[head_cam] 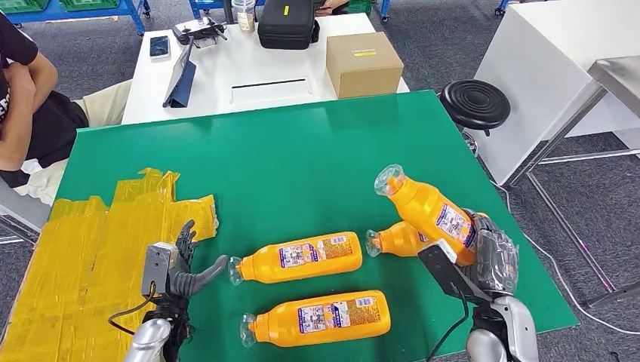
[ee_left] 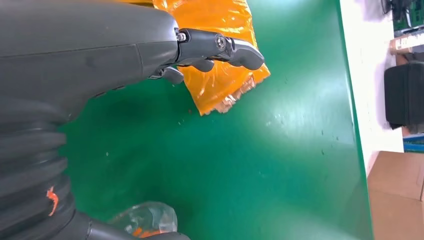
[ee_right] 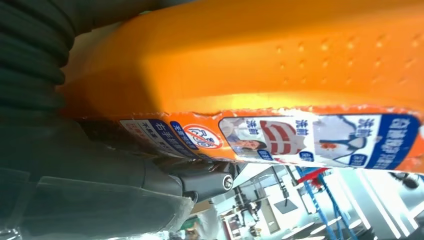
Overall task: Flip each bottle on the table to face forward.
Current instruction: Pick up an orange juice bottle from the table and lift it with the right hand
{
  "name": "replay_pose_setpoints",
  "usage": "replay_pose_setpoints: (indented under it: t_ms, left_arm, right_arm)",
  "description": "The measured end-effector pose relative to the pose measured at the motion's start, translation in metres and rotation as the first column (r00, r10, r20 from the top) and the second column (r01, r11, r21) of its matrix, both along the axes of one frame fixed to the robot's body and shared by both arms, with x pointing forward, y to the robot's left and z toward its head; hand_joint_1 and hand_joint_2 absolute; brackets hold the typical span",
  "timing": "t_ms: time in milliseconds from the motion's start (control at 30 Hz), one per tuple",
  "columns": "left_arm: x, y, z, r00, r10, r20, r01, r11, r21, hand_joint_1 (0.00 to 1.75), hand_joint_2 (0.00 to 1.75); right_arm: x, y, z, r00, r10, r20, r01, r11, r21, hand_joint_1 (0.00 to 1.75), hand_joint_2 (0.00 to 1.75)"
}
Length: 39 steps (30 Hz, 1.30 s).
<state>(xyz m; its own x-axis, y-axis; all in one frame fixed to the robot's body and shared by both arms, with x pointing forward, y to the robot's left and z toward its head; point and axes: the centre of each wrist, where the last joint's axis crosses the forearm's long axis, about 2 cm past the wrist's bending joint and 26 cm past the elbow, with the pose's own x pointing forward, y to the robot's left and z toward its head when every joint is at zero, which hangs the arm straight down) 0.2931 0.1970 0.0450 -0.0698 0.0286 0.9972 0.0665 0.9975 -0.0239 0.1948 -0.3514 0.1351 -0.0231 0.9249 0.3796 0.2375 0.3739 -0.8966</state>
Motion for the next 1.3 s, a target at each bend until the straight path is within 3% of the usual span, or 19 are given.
replay_pose_setpoints:
  t_ms: [167,367,633,1000,1300]
  left_arm:
    - [0.002,-0.005,0.006,0.999,-0.033,0.023,0.033,0.999,-0.008,0.0,1.75]
    - [0.014,-0.023,0.035,0.987,-0.122,0.107,0.123,0.992,-0.006,0.0,1.75]
    - [0.017,-0.031,0.051,0.973,-0.155,0.171,0.157,0.988,0.002,0.0,1.75]
    - [0.022,-0.05,0.099,0.93,-0.212,0.3,0.217,0.976,0.017,0.0,1.75]
    - [0.02,-0.058,0.108,0.914,-0.239,0.329,0.243,0.97,0.028,0.0,1.75]
  right_arm:
    - [0.01,0.015,0.001,0.999,0.001,0.042,-0.003,0.999,0.045,1.75,1.75]
    - [0.036,0.043,0.0,0.993,0.04,0.11,-0.055,0.989,0.135,1.75,1.75]
    - [0.046,0.056,-0.004,0.991,0.073,0.116,-0.093,0.98,0.178,1.75,1.75]
    - [0.084,0.096,-0.001,0.953,0.213,0.217,-0.27,0.92,0.284,1.75,1.75]
    - [0.095,0.117,-0.004,0.931,0.281,0.232,-0.345,0.887,0.308,1.75,1.75]
